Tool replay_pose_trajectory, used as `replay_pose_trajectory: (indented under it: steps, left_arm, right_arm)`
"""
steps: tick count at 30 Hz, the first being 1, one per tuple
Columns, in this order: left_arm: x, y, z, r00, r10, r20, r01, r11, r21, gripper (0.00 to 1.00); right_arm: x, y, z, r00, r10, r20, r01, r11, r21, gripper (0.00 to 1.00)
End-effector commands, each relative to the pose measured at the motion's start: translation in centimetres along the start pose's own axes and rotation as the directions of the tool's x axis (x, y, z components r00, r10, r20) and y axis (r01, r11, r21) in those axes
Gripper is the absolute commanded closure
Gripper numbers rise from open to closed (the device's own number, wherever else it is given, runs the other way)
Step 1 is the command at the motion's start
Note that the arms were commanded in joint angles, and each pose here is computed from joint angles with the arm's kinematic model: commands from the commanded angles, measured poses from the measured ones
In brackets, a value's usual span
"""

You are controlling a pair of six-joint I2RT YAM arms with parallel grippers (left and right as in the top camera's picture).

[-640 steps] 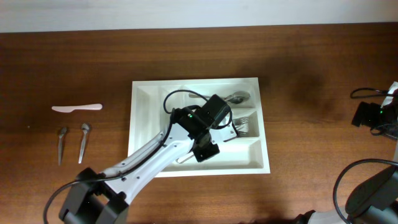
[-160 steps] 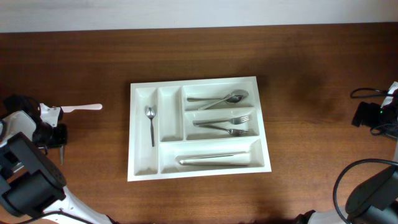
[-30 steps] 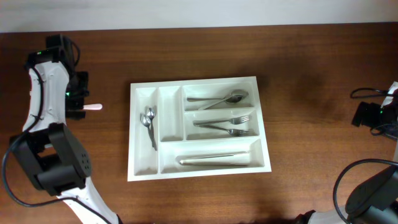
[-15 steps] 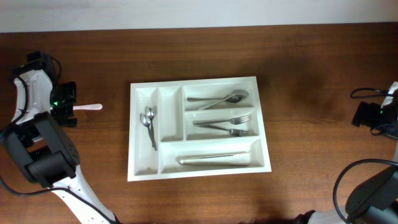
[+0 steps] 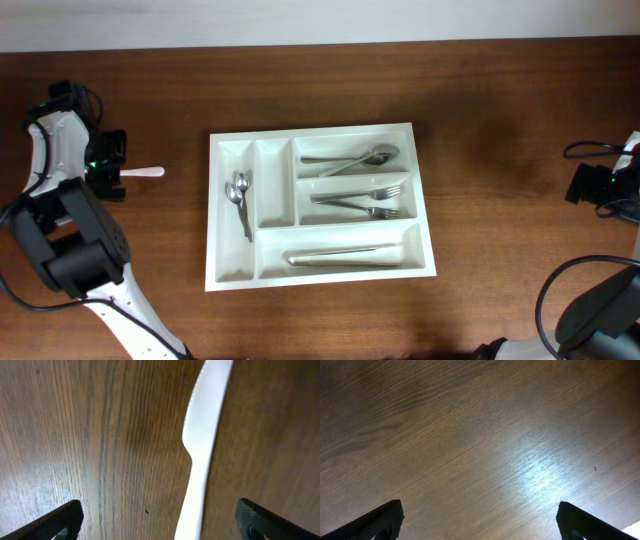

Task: Pack container
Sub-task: 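Lower the left gripper and grasp the white plastic knife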

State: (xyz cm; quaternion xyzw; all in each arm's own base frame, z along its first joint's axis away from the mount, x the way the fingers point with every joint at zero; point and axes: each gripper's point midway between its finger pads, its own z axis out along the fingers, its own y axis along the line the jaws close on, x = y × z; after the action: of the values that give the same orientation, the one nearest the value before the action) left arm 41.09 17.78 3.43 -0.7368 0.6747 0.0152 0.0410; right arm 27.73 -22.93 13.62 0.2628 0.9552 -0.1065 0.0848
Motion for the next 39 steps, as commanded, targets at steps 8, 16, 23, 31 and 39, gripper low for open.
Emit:
replay_pose_trajectory:
  steps: [8, 16, 23, 31, 39]
  left_arm:
    - [-0.2, -0.4, 1.9, 1.000, 0.004, 0.012, -0.003, 1.000, -0.016, 0.01]
    - [-0.5, -0.2, 2.3, 1.000, -0.019, 0.010, 0.019, 1.000, -0.024, 0.01]
    - [0.2, 0.6, 3.9, 0.999, -0.022, -0.028, 0.020, 0.997, -0.072, 0.01]
    - [0.2, 1.0, 4.3, 0.998, -0.033, -0.048, 0.029, 0.996, -0.085, 0.01]
    - [0.7, 1.2, 4.2, 0.995, -0.043, -0.094, 0.035, 0.995, -0.090, 0.01]
  right_arm:
    - [0.0, -0.2, -0.2, 1.000, 0.014, 0.007, -0.014, 1.000, 0.001, 0.01]
    - [0.0, -0.2, -0.2, 1.000, 0.014, 0.007, -0.014, 1.000, 0.001, 0.01]
    - [0.0, -0.2, -0.2, 1.000, 0.014, 0.007, -0.014, 1.000, 0.001, 0.01]
    - [0.0, -0.2, -0.2, 1.000, 0.014, 0.007, -0.014, 1.000, 0.001, 0.01]
    - [0.0, -0.2, -0.2, 1.000, 0.014, 0.007, -0.014, 1.000, 0.001, 0.01]
